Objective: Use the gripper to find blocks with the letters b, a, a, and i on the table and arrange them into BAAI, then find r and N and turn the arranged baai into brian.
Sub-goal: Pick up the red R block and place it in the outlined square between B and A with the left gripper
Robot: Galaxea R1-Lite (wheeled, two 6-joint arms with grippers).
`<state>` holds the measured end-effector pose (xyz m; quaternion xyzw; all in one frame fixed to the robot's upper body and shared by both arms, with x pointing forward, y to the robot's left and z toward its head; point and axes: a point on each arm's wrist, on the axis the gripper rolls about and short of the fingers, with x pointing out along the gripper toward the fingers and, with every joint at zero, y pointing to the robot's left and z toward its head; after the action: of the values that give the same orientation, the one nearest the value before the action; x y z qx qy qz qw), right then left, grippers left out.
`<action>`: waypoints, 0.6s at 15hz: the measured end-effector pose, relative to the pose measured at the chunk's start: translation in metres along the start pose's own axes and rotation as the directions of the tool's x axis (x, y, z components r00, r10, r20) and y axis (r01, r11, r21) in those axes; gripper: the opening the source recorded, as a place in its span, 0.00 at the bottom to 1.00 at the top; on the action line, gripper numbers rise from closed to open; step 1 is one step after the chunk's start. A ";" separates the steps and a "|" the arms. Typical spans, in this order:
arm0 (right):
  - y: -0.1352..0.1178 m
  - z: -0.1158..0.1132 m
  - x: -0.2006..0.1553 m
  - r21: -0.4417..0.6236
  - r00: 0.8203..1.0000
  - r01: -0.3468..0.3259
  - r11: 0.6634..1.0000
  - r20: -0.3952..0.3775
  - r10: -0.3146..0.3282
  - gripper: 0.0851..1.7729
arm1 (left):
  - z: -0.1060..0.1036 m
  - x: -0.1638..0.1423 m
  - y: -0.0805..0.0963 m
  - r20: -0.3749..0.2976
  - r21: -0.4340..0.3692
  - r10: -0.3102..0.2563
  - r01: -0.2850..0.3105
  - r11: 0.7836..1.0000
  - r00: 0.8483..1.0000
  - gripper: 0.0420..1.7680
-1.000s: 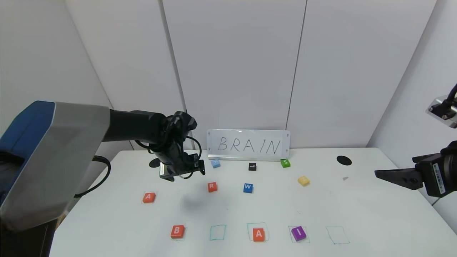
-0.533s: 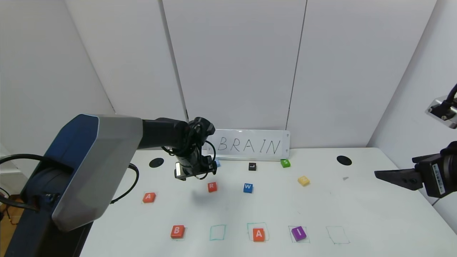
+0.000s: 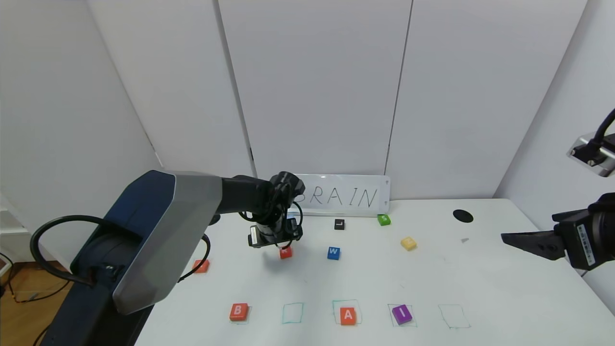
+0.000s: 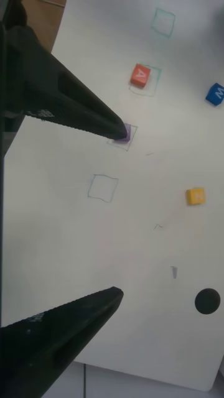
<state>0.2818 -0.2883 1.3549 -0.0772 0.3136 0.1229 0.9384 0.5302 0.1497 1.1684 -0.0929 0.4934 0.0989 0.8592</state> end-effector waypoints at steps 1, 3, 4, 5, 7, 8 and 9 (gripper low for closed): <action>0.001 0.000 0.000 -0.002 1.000 -0.002 1.000 -0.001 0.002 0.96 | -0.001 0.001 -0.002 -0.001 0.003 -0.001 0.001 1.000 1.000 0.97; 0.002 -0.001 0.000 -0.007 1.000 -0.006 1.000 -0.002 0.006 0.96 | -0.002 0.002 -0.004 0.006 -0.020 -0.009 0.009 1.000 1.000 0.97; 0.002 -0.001 0.001 -0.008 1.000 -0.007 1.000 -0.004 0.007 0.96 | -0.004 0.004 -0.006 0.008 -0.027 -0.005 0.006 1.000 1.000 0.97; 0.002 -0.001 0.001 -0.008 1.000 -0.008 1.000 -0.004 0.008 0.96 | -0.006 0.006 -0.008 0.012 -0.027 0.004 -0.004 1.000 1.000 0.97; 0.003 -0.001 0.001 -0.009 1.000 -0.008 1.000 -0.004 0.008 0.96 | -0.009 0.010 -0.009 0.014 -0.023 0.020 -0.020 1.000 1.000 0.97; 0.003 -0.001 0.001 -0.009 1.000 -0.008 1.000 -0.004 0.008 0.96 | -0.010 0.011 -0.009 0.012 -0.022 0.023 -0.023 1.000 1.000 0.97; 0.003 -0.001 0.001 -0.009 1.000 -0.009 1.000 -0.005 0.009 0.96 | -0.010 0.013 -0.009 0.011 -0.019 0.026 -0.026 0.999 1.000 0.97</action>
<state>0.2811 -0.2858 1.3533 -0.0804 0.3158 0.1283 0.9367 0.5301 0.1395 1.1530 -0.0942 0.4888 0.1151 0.8596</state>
